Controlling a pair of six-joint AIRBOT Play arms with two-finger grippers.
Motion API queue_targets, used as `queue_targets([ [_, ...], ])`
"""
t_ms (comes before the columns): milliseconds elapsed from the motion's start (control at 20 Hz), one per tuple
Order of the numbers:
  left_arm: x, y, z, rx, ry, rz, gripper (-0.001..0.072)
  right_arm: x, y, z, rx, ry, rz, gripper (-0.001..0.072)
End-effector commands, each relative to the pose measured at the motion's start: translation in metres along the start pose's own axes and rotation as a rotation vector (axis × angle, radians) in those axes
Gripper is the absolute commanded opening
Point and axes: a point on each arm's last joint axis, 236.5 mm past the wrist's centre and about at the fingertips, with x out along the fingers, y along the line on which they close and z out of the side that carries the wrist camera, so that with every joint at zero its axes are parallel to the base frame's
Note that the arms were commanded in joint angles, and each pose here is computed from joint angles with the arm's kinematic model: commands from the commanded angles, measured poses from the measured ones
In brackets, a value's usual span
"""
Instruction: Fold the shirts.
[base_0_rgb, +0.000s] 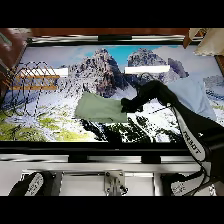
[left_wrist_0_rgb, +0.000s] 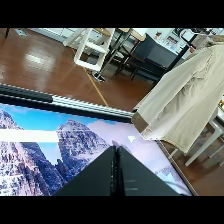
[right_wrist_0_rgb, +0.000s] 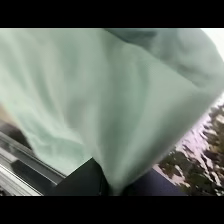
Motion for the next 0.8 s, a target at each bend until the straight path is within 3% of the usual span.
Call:
queue_targets([
  [0,0.0,0.0,0.0,-0.003,0.0,0.0,0.0028,-0.083,0.038,0.043,-0.096,-0.205,0.076,0.0072],
  [250,0.0,-0.002,-0.003,-0.003,0.014,-0.006,0.0028,-0.232,0.043,0.109,-0.102,-0.58,0.086,0.0071],
  [750,-0.001,-0.007,-0.014,-0.003,0.06,-0.028,0.0028,-0.445,-0.067,0.183,0.117,-1.284,-0.015,0.0071],
])
